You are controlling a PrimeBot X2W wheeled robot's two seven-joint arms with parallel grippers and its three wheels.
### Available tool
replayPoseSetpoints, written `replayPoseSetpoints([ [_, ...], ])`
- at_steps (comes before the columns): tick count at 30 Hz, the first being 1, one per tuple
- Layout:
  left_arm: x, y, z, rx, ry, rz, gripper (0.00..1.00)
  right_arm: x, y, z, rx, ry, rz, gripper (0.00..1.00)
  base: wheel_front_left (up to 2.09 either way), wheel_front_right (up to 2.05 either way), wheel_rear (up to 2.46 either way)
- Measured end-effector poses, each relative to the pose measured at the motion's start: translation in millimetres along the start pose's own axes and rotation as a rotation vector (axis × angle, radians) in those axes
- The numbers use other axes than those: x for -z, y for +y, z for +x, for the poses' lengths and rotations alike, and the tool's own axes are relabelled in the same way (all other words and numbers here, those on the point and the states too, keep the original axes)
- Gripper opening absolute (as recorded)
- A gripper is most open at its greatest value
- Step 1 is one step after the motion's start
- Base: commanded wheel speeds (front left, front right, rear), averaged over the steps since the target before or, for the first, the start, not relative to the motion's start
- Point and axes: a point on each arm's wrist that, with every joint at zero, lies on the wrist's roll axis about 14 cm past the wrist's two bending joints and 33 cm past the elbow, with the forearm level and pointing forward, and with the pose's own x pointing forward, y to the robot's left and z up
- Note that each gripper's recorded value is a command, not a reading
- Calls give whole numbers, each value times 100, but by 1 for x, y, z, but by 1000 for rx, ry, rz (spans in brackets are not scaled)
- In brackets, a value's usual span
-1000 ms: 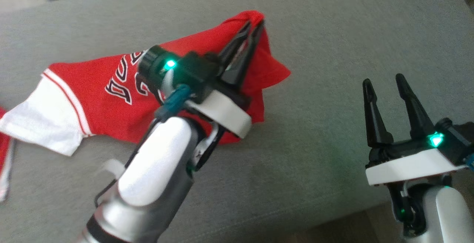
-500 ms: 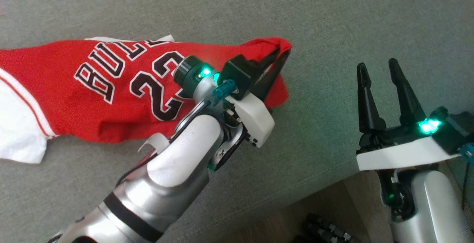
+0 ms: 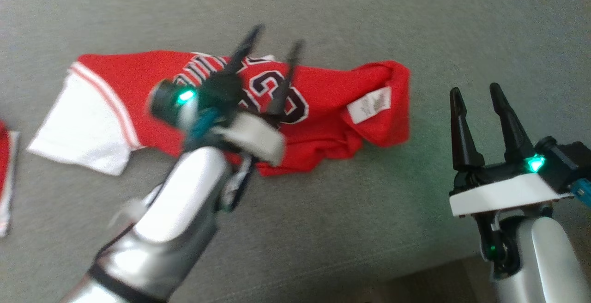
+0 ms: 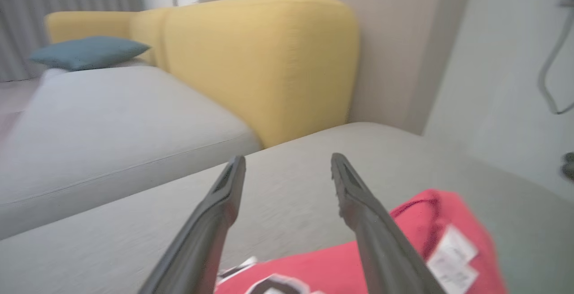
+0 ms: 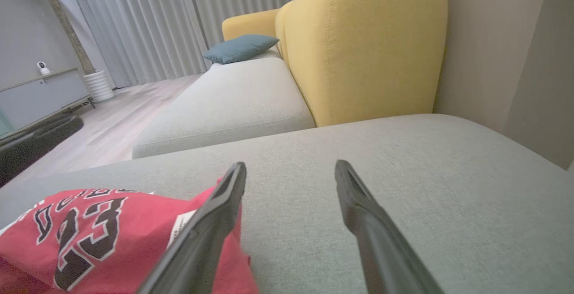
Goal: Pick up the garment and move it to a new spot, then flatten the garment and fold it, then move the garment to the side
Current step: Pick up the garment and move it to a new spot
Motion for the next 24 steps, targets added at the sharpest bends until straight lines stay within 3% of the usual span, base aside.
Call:
replayPoseSetpoints([
  [5, -11, 76, -53, -274, 1, 69, 100, -1, 24, 2, -71, 8, 4, 100, 0, 0, 0],
  [11, -32, 126, -114, -467, -19, 127, 100, -2, 46, 3, -139, 19, 2, 100, 0, 0, 0],
  [17, -35, 144, -165, -554, 7, 135, 100, -11, 56, 1, -179, 2, -13, 100, 0, 0, 0],
  [24, -25, 137, -202, -575, 50, 113, 100, -5, 58, -17, -189, 34, -24, 100, 0, 0, 0],
])
